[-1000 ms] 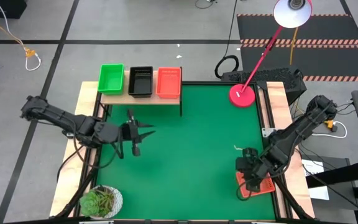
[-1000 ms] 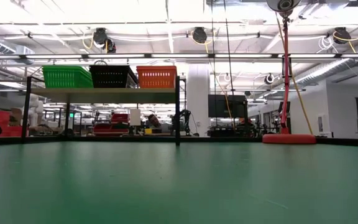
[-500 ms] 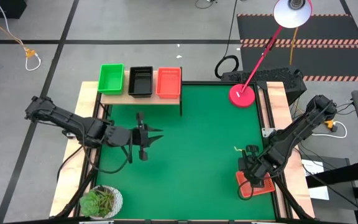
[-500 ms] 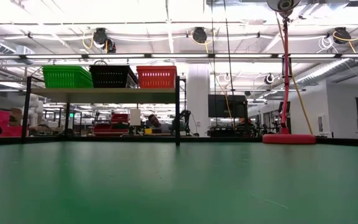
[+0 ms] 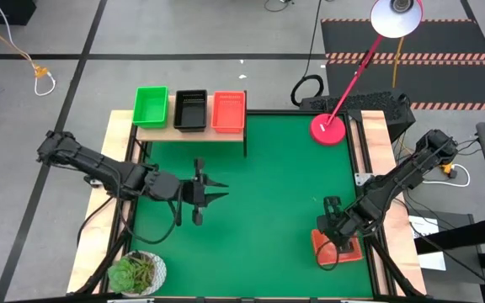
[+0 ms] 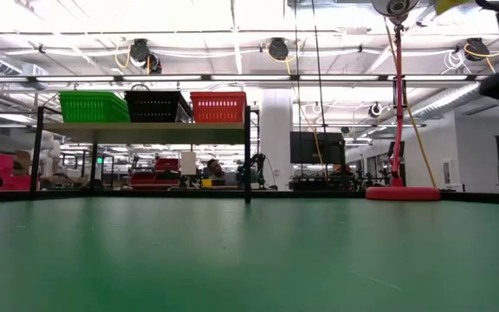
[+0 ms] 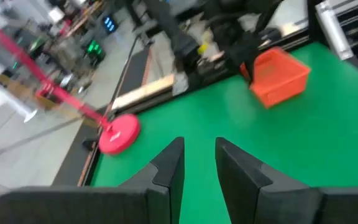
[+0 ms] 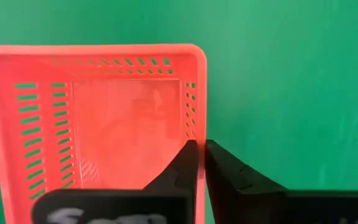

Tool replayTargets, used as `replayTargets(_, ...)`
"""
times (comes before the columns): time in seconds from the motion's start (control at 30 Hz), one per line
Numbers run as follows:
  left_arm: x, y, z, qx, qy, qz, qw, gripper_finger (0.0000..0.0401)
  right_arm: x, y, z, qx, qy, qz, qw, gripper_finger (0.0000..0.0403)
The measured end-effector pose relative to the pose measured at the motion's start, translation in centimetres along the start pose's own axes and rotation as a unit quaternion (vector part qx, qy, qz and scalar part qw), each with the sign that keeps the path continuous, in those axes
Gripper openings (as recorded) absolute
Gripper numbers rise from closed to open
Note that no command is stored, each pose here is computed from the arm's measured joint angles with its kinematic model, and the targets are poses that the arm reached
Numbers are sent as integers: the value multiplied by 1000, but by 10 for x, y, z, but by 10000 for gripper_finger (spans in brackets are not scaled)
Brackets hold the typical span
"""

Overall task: Stack baskets on shelf by color
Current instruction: Stack the orange basket on top of the other orange baskets on the shelf

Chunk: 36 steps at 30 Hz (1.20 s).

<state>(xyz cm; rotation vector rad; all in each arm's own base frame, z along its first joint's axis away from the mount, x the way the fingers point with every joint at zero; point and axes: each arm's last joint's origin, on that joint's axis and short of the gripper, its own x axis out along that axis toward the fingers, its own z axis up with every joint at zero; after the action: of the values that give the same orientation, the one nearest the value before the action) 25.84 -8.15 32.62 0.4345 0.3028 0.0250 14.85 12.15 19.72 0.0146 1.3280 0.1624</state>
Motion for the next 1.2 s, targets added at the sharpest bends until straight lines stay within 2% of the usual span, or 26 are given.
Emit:
replayTargets(0.27,28,-17,-2,70,-32,-42,996,93,-4,-11,40,-44,-153,32,987,5)
replayTargets(0.47,56,-31,1,100,-24,-92,990,97,-7,-30,57,-94,-199,19,975,4)
replayTargets(0.6,82,-44,5,119,-3,-120,986,137,-7,-41,66,-106,-222,2,969,5)
replayTargets(0.73,114,-63,3,139,26,-139,980,195,2,-49,73,-94,-215,1,972,5)
replayTargets(0.83,137,-77,-5,164,51,-166,971,219,17,-54,78,-82,-188,16,979,6)
replayTargets(0.97,166,-94,-20,196,83,-199,957,217,33,-57,82,-76,-160,47,983,6)
replayTargets(1.2,196,-113,-35,242,95,-217,941,196,39,-58,85,-66,-158,50,984,6)
